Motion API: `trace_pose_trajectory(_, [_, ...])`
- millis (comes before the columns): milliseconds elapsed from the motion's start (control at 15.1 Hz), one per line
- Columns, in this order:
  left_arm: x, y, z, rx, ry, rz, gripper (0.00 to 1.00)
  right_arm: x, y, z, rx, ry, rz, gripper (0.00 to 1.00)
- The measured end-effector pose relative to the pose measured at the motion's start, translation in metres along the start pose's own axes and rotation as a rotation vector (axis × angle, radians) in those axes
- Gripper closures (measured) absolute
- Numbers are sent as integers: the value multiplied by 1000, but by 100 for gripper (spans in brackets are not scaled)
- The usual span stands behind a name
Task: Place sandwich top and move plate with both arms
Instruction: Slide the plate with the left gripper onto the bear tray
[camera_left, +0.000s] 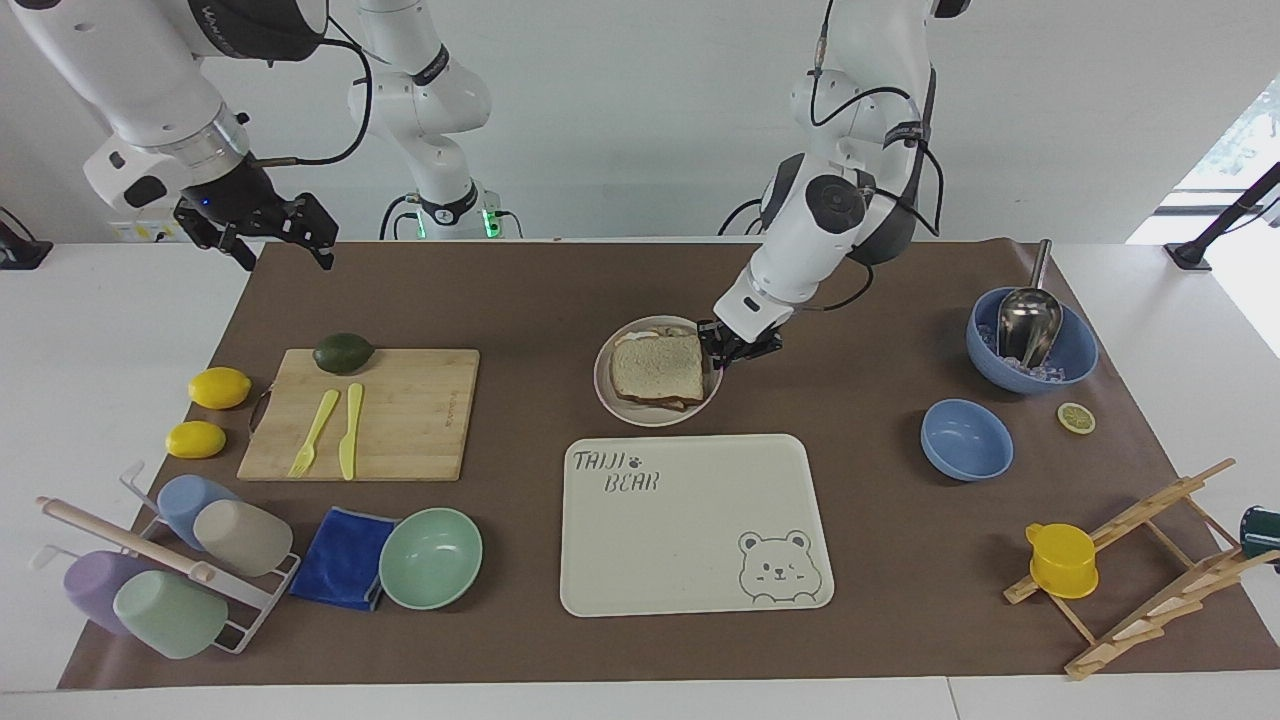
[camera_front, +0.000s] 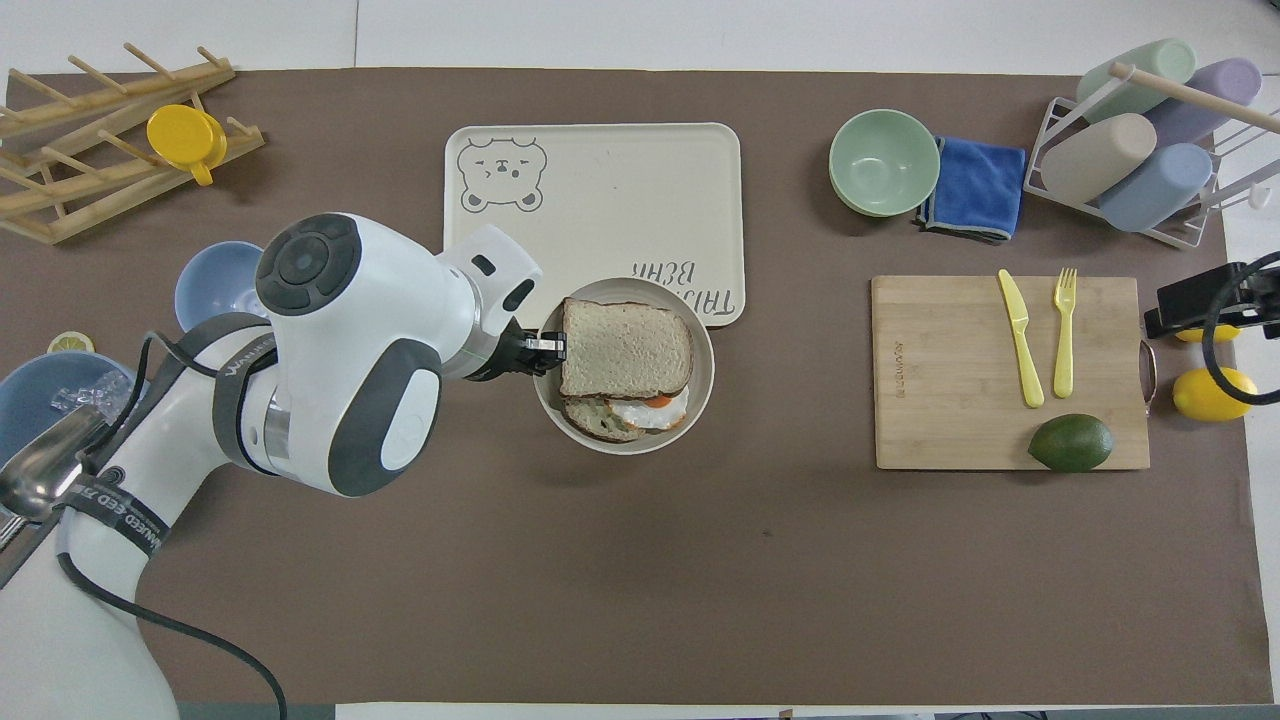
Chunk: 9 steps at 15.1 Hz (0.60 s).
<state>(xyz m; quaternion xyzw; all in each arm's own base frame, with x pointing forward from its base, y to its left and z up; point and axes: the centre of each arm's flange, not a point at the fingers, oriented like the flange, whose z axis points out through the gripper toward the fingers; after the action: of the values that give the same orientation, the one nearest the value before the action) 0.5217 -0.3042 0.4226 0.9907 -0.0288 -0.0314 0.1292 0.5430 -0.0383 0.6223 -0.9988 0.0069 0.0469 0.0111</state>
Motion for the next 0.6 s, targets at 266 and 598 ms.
trace_pose_trajectory(266, [44, -20, -33, -41, 25, -61, 96, 1, -11, 0, -8, -1, -29, 0])
trace_pose_trajectory(598, [101, -33, -19, -82, 5, -109, 96, 1, -9, 0, -7, -1, -25, 0])
